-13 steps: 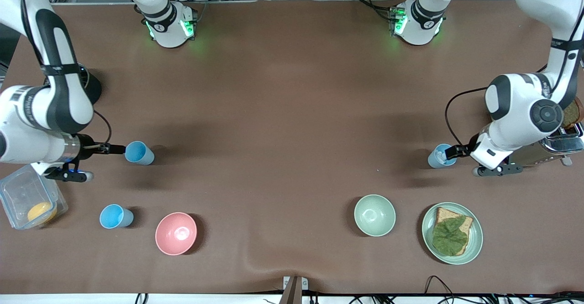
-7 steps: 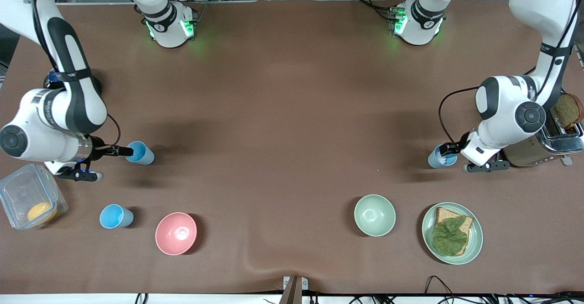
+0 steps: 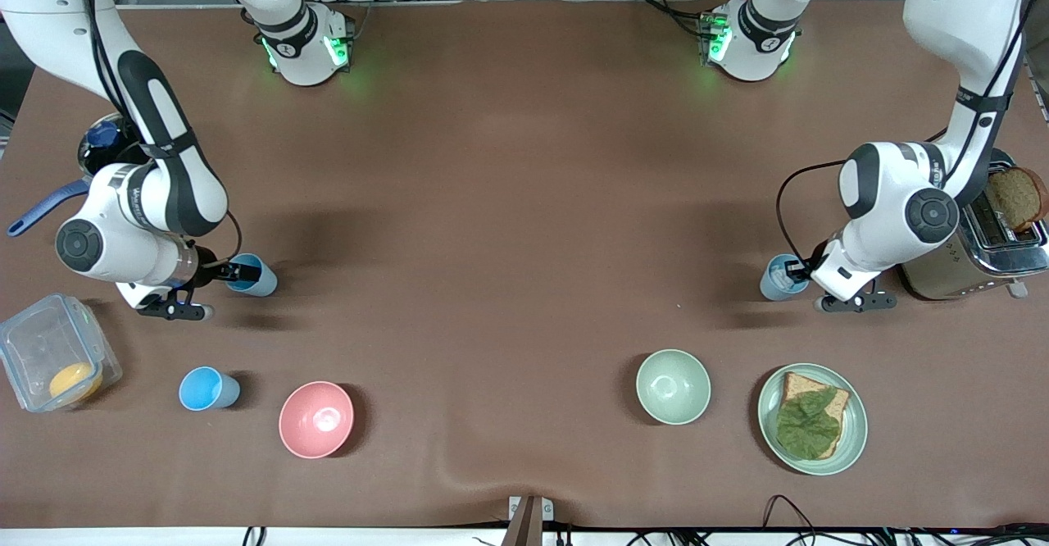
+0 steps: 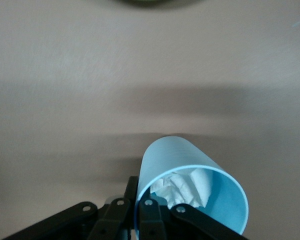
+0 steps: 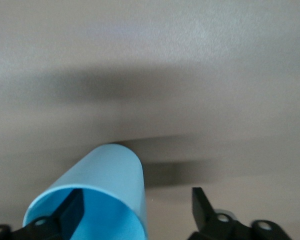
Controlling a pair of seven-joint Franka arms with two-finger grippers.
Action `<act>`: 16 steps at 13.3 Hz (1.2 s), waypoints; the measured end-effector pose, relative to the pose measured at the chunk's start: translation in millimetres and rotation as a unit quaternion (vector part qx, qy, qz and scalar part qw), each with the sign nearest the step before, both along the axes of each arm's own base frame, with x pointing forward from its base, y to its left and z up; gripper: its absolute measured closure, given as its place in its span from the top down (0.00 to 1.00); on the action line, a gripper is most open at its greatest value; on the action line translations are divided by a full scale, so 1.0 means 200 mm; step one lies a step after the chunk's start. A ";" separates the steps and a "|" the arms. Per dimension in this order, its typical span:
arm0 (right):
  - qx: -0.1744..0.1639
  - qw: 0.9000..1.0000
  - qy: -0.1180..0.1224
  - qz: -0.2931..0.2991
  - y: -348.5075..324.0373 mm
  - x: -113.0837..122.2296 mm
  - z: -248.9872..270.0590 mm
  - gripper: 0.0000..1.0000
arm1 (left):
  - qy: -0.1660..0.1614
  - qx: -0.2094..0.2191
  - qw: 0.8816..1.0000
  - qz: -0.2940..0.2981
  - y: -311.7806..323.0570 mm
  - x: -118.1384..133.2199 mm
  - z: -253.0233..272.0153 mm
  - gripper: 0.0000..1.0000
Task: Stack blue cups with both arms
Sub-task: 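Lift the blue cup with the left gripper and carry it toward the table center, then set the cup down with the left gripper while the right gripper carries its cup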
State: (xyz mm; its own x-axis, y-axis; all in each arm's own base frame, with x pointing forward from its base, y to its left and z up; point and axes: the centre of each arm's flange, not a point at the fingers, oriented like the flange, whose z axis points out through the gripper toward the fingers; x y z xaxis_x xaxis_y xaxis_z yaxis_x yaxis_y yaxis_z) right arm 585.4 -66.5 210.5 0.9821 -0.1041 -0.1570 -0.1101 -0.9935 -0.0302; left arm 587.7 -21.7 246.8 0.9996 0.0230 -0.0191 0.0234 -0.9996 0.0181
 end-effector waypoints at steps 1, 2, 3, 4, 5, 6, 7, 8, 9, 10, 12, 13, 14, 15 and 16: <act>0.000 1.000 -0.003 0.000 0.00 0.00 0.00 0.78 | -0.003 -0.003 1.000 -0.007 -0.06 0.03 0.08 0.04; -0.001 1.000 -0.004 0.000 0.00 0.00 -0.01 0.68 | 0.001 -0.005 1.000 -0.012 -0.14 0.05 0.19 0.04; -0.001 1.000 -0.004 0.000 0.00 0.00 -0.01 0.56 | 0.007 -0.007 1.000 -0.015 -0.24 0.08 0.33 0.04; -0.001 1.000 -0.005 0.000 0.00 0.00 -0.01 0.44 | 0.013 -0.008 1.000 -0.017 -0.34 0.09 0.48 0.04; -0.001 1.000 -0.005 0.000 0.00 0.00 -0.01 0.32 | 0.018 -0.009 1.000 -0.019 -0.45 0.10 0.62 0.04; -0.001 1.000 -0.005 0.000 0.00 0.00 -0.01 0.22 | 0.023 -0.011 1.000 -0.017 -0.55 0.10 0.73 0.04; -0.001 1.000 -0.005 -0.001 0.00 0.00 -0.01 0.10 | 0.028 -0.012 1.000 -0.006 -0.66 0.08 0.82 0.04; 0.001 1.000 -0.005 -0.001 0.00 0.00 0.00 0.04 | 0.032 -0.014 0.999 0.009 -0.77 0.06 0.88 0.04; 0.001 1.000 -0.005 -0.001 0.00 0.01 0.00 0.04 | 0.036 -0.018 0.999 0.022 -0.90 0.02 0.92 0.04; 0.001 1.000 -0.005 -0.001 0.00 0.01 0.00 0.04 | 0.039 -0.021 0.998 0.033 -1.04 -0.03 0.93 0.04; 0.001 1.000 -0.005 -0.001 0.00 0.01 0.00 0.04 | 0.049 -0.026 0.997 0.048 -1.26 -0.13 0.92 0.04; 0.001 1.000 -0.006 -0.001 0.00 0.01 0.00 0.04 | 0.055 -0.026 0.996 0.057 -1.34 -0.17 0.91 0.04; 0.001 1.000 -0.005 -0.001 0.01 0.01 0.01 0.04 | 0.059 -0.026 0.996 0.069 -1.42 -0.20 0.90 0.04; 0.002 1.000 -0.002 0.000 0.01 0.01 0.04 0.04 | 0.062 -0.027 0.995 0.079 -1.49 -0.23 0.90 0.04; 0.003 1.000 0.003 0.002 0.02 0.02 0.09 0.04 | 0.064 -0.028 0.994 0.087 -1.56 -0.26 0.89 0.04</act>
